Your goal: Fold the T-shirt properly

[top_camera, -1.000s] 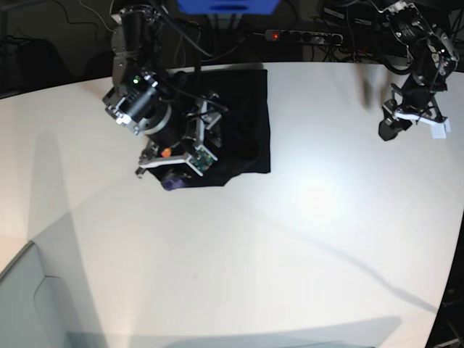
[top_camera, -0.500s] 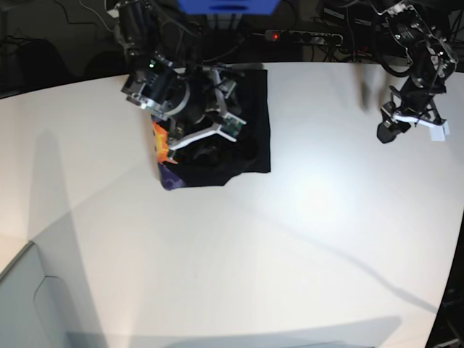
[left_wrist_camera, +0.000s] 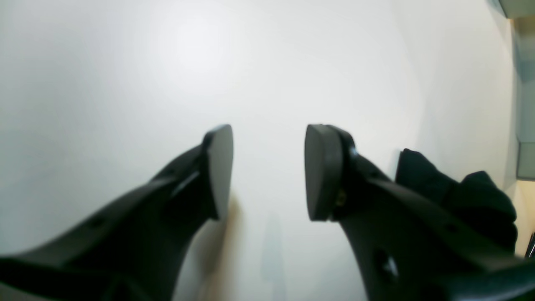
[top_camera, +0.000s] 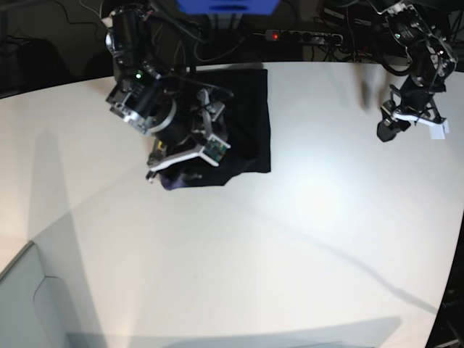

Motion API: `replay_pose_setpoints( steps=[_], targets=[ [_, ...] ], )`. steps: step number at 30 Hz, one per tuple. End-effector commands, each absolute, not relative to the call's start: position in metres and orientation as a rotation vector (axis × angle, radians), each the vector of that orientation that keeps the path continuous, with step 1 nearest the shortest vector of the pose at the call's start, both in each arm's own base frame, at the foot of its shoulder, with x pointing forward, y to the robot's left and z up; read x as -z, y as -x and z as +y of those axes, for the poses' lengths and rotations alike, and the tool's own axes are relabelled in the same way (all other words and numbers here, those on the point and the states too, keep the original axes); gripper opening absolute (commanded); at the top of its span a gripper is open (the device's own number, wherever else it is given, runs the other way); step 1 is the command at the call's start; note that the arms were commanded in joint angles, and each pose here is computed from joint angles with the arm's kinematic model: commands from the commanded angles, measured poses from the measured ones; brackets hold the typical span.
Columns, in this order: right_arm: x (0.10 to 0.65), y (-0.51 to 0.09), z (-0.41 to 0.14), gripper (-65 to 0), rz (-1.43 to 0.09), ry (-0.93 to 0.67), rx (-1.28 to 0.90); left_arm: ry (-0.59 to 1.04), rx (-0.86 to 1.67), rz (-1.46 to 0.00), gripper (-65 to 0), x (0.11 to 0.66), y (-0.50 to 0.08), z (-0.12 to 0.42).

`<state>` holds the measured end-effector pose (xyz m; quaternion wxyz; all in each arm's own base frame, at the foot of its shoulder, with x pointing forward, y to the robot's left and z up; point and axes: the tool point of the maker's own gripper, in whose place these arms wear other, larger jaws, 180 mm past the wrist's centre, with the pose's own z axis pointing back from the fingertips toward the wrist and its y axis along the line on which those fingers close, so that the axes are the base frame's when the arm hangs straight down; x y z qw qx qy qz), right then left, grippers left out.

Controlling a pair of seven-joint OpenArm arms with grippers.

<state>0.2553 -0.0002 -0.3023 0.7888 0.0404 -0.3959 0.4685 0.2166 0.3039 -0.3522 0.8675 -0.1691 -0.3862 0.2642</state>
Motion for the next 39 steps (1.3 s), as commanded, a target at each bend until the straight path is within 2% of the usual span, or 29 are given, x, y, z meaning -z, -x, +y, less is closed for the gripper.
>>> replay_pose_setpoints(
  steps=[1, 13, 26, 35, 39],
  targets=[
    [0.293, -0.260, 0.004, -18.5, -0.893, -0.101, -1.009, 0.351, -0.529, -0.851, -37.5, 0.339, -0.223, 0.307],
    [0.346, -0.251, 0.003, -18.5, -0.724, -0.153, -1.005, 0.354, -0.525, -0.857, -37.5, 0.338, -0.225, 0.306],
    [0.363, -0.209, 0.008, -19.0, -0.650, -0.211, -0.998, 0.355, -0.534, -0.860, -37.5, 0.339, -0.226, 0.308],
    [0.351, -0.171, 0.053, -19.1, -0.677, -0.275, -1.283, 0.362, -0.529, -0.872, -37.5, 0.335, -0.232, 0.307],
    [0.340, -0.173, 0.053, -19.1, -0.716, -0.260, -1.300, 0.360, -0.527, -0.875, -37.5, 0.334, -0.232, 0.307]
  ],
)
